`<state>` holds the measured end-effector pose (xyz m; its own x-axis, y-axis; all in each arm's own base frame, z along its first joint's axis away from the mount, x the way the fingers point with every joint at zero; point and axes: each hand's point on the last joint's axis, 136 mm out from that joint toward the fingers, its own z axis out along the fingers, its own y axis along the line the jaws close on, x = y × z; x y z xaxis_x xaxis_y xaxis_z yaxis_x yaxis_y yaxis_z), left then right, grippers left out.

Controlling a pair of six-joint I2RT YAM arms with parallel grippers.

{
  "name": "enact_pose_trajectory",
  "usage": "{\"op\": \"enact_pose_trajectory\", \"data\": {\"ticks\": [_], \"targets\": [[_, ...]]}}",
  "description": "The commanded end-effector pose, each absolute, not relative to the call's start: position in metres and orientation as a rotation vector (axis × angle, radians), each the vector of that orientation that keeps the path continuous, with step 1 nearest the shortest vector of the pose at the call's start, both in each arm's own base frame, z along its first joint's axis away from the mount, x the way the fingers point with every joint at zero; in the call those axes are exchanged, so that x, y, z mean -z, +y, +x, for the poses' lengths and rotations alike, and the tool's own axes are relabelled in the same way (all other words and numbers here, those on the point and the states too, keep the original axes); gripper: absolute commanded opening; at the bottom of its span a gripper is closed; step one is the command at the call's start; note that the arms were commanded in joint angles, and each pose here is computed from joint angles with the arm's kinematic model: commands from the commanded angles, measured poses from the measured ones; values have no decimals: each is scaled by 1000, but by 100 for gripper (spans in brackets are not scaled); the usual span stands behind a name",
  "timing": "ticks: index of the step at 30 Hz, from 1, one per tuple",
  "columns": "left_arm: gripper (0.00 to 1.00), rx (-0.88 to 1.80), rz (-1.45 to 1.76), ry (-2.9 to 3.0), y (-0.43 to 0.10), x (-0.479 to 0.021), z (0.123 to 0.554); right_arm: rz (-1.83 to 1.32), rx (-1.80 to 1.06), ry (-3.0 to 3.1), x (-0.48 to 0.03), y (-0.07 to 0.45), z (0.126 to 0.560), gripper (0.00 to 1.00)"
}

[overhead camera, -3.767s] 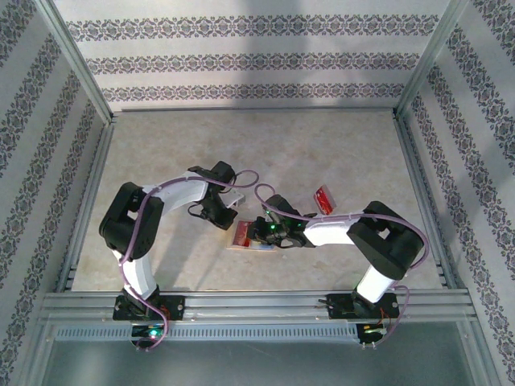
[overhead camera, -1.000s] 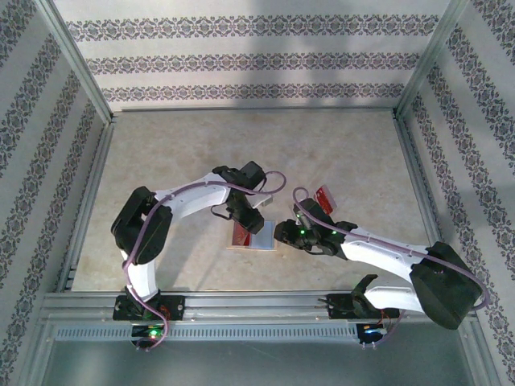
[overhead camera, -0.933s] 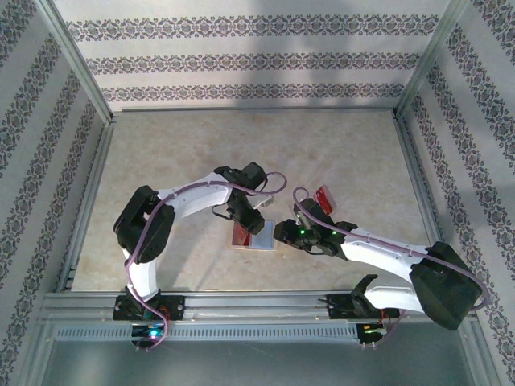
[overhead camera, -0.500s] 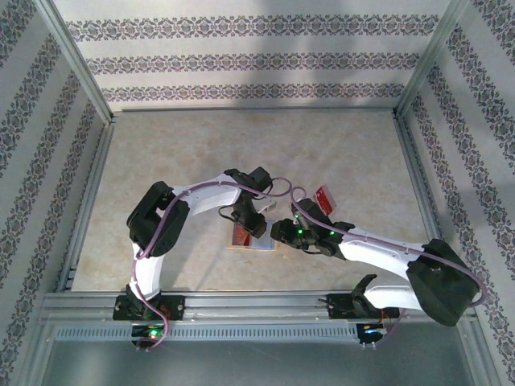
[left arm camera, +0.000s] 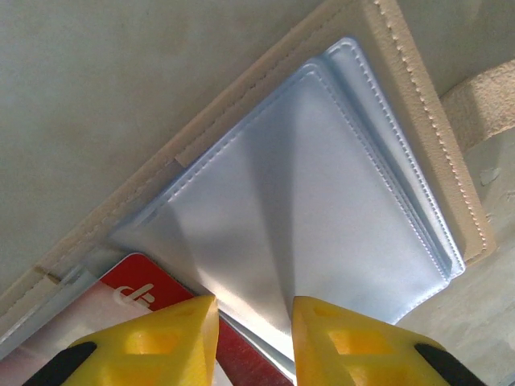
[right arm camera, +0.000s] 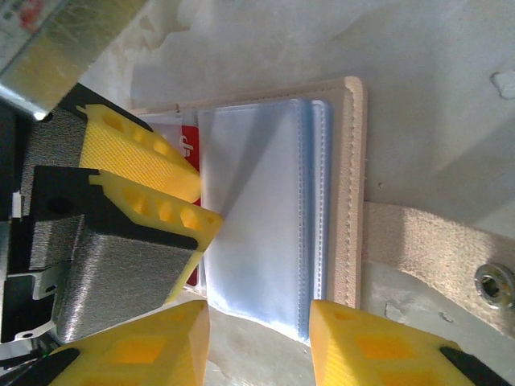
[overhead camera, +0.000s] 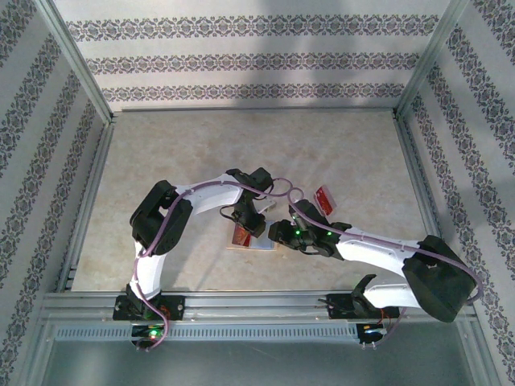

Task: Put the credit cards into the card holder

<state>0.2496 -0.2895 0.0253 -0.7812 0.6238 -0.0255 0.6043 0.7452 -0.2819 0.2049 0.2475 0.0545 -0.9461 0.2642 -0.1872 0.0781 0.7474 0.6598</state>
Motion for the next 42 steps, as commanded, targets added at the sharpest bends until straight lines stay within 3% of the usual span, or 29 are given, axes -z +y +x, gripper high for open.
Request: {"op": "enact_pose_trajectory", "data": {"ticks": [1, 23, 42], "targets": [[30, -363, -984, -2823, -281, -13, 238, 264, -1017, 2680, -52, 252, 202, 38], [19, -438, -923, -2822, -276, -14, 239, 292, -1084, 2676, -41, 263, 205, 34], [18, -480, -895, -2809, -277, -13, 239, 283, -1071, 2718, -26, 269, 204, 33]]}}
